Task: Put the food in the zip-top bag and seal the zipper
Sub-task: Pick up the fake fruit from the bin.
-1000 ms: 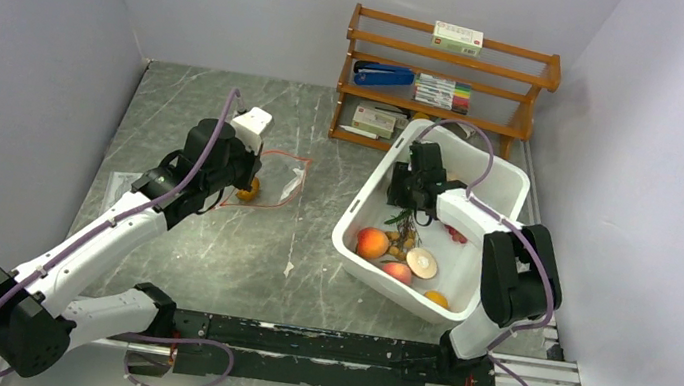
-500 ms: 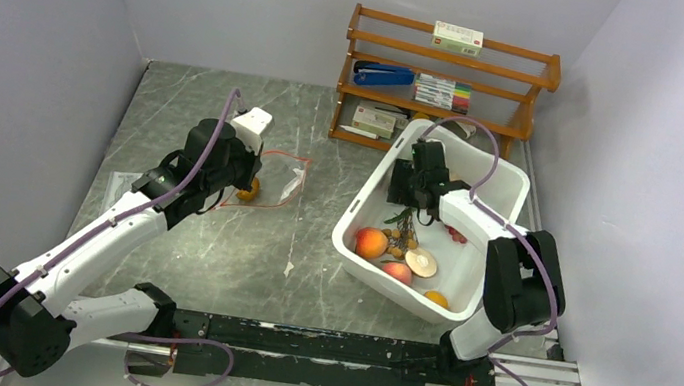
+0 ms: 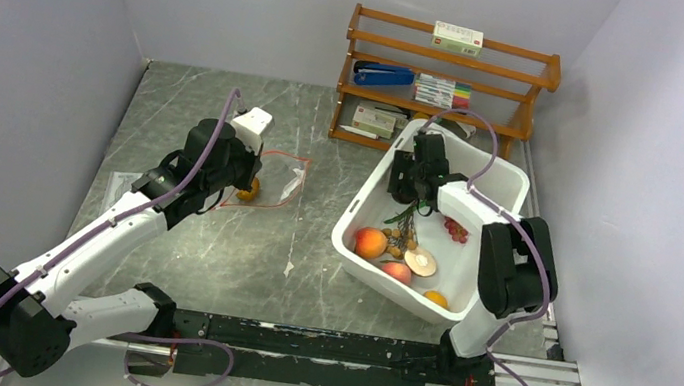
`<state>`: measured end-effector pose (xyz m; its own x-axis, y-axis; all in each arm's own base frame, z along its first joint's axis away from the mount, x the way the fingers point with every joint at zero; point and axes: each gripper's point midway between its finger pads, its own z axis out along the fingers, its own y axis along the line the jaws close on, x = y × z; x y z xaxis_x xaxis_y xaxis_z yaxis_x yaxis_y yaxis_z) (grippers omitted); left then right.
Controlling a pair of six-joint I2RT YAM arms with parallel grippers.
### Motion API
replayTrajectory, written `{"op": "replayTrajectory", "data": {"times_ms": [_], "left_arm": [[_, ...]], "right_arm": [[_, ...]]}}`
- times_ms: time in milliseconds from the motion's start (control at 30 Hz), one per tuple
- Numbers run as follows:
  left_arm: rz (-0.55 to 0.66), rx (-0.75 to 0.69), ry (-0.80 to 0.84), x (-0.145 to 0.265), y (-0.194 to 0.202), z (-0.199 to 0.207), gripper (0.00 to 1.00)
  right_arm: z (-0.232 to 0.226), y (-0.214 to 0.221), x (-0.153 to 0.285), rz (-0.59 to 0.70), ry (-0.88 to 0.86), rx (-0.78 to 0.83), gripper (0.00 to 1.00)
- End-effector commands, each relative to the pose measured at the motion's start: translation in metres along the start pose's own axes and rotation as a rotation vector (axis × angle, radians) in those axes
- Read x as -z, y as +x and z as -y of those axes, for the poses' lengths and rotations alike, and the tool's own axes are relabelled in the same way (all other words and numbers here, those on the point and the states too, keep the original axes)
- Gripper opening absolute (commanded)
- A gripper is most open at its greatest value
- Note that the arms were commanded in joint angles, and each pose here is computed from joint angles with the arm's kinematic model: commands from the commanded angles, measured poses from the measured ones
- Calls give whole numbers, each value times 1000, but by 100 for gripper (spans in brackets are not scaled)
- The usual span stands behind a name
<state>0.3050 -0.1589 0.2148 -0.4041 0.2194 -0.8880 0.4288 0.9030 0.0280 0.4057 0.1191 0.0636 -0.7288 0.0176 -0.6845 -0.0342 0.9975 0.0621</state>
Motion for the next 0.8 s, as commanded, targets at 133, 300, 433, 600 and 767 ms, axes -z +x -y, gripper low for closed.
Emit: {"op": "replayTrajectory", "data": {"times_ms": [133,300,433,600,767], "left_arm": [[27,0,6,4,-7,1,7],[22,0,2,3,-6,1,7],[28,0,3,3,-7,1,7],[19,8,1,3,-5,1,7],[28,30,17,2,-7,5,7]], "right_arm": [[-1,-8,-11,15,-29,19,61],[4,-5,-10,20,-6,9,56],[9,-4,-7,14,18,4,54],[14,-10,12,20,52,-15,52],[24,-24,38,60,106,-26,50]]}}
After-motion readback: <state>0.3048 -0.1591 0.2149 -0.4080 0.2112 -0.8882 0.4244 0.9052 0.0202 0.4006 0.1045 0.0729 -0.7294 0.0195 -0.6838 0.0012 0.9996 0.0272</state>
